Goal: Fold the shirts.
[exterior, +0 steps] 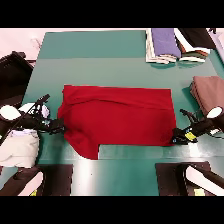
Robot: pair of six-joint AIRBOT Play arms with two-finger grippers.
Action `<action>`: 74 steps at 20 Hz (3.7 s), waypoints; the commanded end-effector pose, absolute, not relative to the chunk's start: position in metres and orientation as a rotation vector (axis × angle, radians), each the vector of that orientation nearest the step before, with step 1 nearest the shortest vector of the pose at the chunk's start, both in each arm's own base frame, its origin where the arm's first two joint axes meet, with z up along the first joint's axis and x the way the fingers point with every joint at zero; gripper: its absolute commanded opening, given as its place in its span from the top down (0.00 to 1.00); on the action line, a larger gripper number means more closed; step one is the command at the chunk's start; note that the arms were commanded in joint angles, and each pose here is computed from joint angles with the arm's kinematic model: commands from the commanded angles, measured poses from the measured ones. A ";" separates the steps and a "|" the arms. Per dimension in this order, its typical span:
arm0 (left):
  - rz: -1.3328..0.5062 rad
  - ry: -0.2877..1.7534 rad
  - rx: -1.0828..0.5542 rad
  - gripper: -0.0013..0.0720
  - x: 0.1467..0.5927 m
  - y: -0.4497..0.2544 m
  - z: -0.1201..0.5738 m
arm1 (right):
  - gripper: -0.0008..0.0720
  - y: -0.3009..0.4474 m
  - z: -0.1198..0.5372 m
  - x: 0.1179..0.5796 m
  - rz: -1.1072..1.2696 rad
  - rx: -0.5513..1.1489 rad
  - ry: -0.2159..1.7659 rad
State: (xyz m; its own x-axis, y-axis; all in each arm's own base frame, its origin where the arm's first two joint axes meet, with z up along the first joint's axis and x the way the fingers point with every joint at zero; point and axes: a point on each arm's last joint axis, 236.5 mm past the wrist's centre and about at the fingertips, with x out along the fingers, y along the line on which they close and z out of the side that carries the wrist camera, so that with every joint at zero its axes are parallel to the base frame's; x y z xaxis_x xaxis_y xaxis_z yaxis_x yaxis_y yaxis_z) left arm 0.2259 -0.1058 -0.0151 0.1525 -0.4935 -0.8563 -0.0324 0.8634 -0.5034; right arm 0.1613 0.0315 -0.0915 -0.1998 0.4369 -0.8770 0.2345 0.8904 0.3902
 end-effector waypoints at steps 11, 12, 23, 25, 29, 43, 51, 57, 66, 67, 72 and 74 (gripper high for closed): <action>-0.368 1.330 -0.376 0.95 0.199 -0.101 0.039 | 0.96 -0.006 0.006 0.209 0.130 0.223 1.499; -0.357 1.304 -0.380 0.95 0.211 -0.100 0.041 | 0.96 -0.009 0.009 0.219 0.130 0.223 1.497; -0.269 1.181 -0.413 0.95 0.411 -0.079 0.003 | 0.96 -0.002 -0.003 0.369 0.175 0.172 1.450; -0.280 1.164 -0.432 0.95 0.434 -0.082 -0.003 | 0.96 -0.003 -0.008 0.388 0.180 0.180 1.455; -0.278 1.103 -0.469 0.95 0.464 -0.083 0.001 | 0.96 0.011 -0.009 0.424 0.240 0.302 1.410; -0.394 1.121 -0.540 0.93 0.458 -0.122 0.037 | 0.27 -0.064 -0.063 0.375 0.239 0.669 1.450; -0.534 1.049 -0.448 0.95 0.451 -0.239 0.041 | 0.59 -0.002 -0.089 0.414 0.405 0.748 1.403; -0.622 1.089 -0.401 0.95 0.450 -0.320 0.007 | 0.96 0.027 0.005 0.444 0.550 0.557 1.283; -0.696 1.214 -0.362 0.95 0.445 -0.393 -0.055 | 0.96 0.127 0.180 0.441 0.687 0.323 0.994; -0.681 1.231 -0.382 0.95 0.444 -0.393 -0.059 | 0.96 0.141 0.190 0.438 0.712 0.307 0.981; -0.668 1.219 -0.385 0.95 0.449 -0.392 -0.058 | 0.96 0.203 0.216 0.421 0.825 0.251 0.943; -0.679 1.232 -0.380 0.95 0.451 -0.387 -0.048 | 0.96 0.226 0.222 0.415 0.862 0.249 0.929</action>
State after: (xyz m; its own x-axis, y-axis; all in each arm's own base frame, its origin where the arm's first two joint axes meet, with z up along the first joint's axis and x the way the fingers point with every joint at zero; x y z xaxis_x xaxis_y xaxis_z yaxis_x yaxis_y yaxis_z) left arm 0.4494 -0.3903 -0.0536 0.1868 -0.6584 -0.7291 0.2686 0.7481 -0.6068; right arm 0.4248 0.1933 0.2081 0.3179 0.7123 -0.6258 -0.4987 0.6870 0.5286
